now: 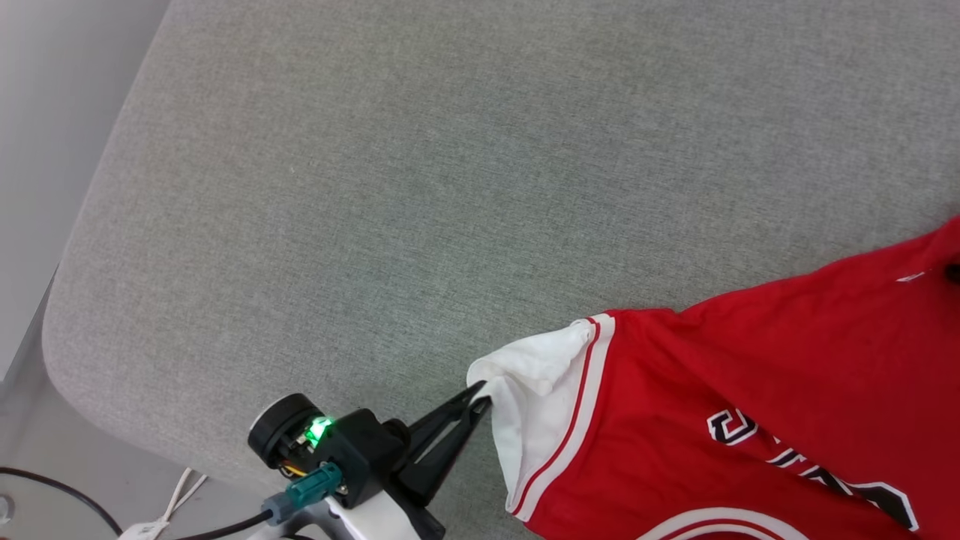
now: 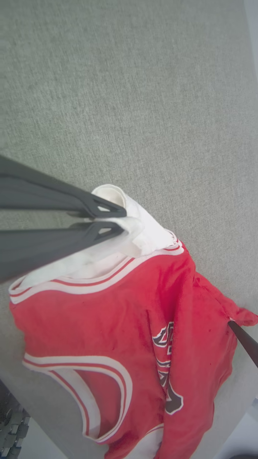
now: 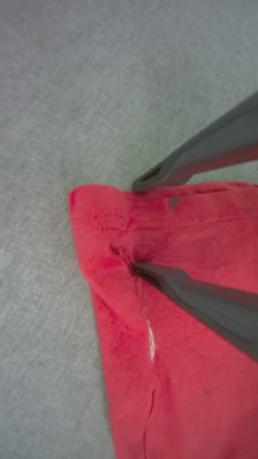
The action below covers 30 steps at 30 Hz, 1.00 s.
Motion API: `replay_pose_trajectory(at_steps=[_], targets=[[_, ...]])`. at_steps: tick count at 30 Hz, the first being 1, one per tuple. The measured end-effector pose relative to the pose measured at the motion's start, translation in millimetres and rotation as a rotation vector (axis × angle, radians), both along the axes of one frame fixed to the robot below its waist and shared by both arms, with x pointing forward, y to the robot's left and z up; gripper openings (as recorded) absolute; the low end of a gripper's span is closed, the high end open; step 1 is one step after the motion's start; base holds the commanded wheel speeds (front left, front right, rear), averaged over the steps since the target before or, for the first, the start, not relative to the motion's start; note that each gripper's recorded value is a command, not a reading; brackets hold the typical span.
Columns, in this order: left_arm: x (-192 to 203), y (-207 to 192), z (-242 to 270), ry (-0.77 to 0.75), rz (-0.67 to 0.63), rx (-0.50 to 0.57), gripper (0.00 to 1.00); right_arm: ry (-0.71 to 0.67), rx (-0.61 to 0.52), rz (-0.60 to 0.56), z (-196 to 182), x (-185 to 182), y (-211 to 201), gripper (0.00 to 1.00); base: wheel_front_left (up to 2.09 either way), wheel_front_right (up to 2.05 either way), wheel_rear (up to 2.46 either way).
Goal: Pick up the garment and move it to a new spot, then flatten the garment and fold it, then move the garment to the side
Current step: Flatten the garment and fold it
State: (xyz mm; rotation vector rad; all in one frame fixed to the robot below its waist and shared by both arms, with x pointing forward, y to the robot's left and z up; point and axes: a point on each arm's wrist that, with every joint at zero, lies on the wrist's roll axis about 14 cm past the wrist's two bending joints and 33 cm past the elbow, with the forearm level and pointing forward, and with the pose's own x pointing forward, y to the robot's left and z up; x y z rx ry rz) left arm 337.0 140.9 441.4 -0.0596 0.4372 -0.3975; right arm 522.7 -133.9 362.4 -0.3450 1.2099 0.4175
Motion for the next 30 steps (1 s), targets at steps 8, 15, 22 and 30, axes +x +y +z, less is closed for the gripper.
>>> replay_pose_trajectory(at_steps=[8,15,22,30], targets=[[-1.0,2.8,-3.9,0.004,0.016,0.000,0.00,0.017,0.003,0.013,-13.2,0.9,2.8,0.09,0.00,0.00,0.00],[0.4,5.3,7.1,-0.038,0.010,0.012,0.00,-0.051,0.051,-0.026,-0.9,5.6,0.8,0.00,0.00,0.00,0.00],[2.1,8.2,30.9,-0.123,-0.008,0.043,0.00,-0.191,0.161,-0.064,41.4,10.5,6.9,0.00,0.00,0.00,0.00],[13.9,16.9,109.5,-0.377,-0.020,0.103,0.00,-0.496,0.272,-0.096,154.7,4.7,-14.3,0.00,0.00,0.00,0.00]])
